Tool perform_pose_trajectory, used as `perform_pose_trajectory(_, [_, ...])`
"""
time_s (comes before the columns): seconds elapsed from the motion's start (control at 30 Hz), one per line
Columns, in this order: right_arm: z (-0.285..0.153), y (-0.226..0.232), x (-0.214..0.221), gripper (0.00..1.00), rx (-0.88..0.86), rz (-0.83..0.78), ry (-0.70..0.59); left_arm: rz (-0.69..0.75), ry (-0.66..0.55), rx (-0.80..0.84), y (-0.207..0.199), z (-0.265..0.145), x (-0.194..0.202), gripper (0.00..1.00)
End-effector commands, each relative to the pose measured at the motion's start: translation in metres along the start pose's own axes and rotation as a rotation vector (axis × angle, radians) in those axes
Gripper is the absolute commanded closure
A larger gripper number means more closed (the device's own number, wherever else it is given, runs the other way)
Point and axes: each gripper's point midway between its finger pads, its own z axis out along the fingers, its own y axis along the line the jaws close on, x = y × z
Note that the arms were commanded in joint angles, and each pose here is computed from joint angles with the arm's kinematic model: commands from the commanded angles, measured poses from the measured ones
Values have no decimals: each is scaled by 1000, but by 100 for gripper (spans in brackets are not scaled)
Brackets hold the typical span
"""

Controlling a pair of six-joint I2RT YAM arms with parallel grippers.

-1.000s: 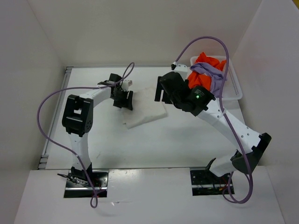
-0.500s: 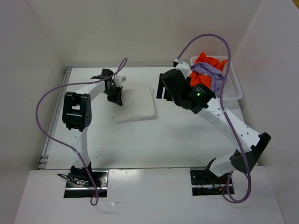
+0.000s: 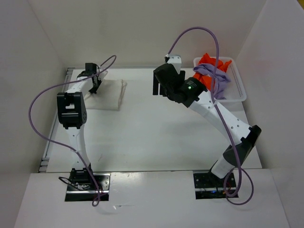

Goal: Fold and stack the t-shirts
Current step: Put the neatly folded tshirt into the corner of the board with the left arm

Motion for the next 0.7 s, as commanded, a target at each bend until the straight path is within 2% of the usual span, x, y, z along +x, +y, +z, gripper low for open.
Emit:
perform_pose_trajectory(0.0, [4, -3, -14, 16, 34, -28, -29, 36, -23, -267, 88, 3, -12, 100])
perform_pose_trajectory(0.03, [3, -1, -19, 16, 28, -30, -39, 22, -27, -281, 99, 5, -14, 100])
perform_pose_trajectory(0.07, [8, 1, -15, 16, 37, -42, -24, 11, 22, -278, 106, 21, 2, 100])
perform_pose_trajectory(0.1, [8, 2, -17, 16, 37, -51, -24, -12, -16, -316, 127, 14, -14, 100])
perform_pose_trajectory(0.17, [18, 6, -12, 16, 50, -70, -1, -30, 13, -328, 140, 32, -2, 100])
perform_pose_trajectory(0.3, [26, 9, -13, 16, 86, -108, 26, -81, -28, -382, 172, 37, -15, 100])
perform_pose_trajectory(0.33, [28, 10, -12, 16, 91, -116, 35, -93, 3, -368, 170, 62, -1, 100])
perform_pose_trajectory(0.37, [31, 9, -11, 16, 106, -124, 39, -127, -86, -434, 200, 26, -34, 100])
perform_pose_trajectory(0.4, [36, 12, -9, 16, 116, -139, 56, -119, -51, -422, 193, 59, -14, 100])
perform_pose_trajectory(0.43, [36, 15, -8, 16, 122, -152, 57, -129, -96, -527, 219, 28, -29, 100])
perform_pose_trajectory(0.5, [40, 20, -3, 16, 135, -178, 74, -69, -32, -472, 204, 53, -14, 100])
perform_pose_trajectory(0.53, [42, 21, -3, 16, 137, -193, 80, -63, -55, -409, 193, 59, -17, 96])
perform_pose_trajectory(0.57, [42, 24, -8, 16, 133, -186, 71, -65, -62, -413, 194, 56, -18, 90])
perform_pose_trajectory(0.6, [48, 25, -1, 16, 145, -204, 92, -59, -72, -412, 189, 58, -23, 78])
perform_pose_trajectory(0.63, [51, 27, 0, 16, 147, -208, 97, -59, -71, -413, 189, 58, -23, 29])
perform_pose_trajectory(0.67, [48, 30, -8, 16, 138, -193, 80, -75, -88, -408, 190, 51, -27, 17])
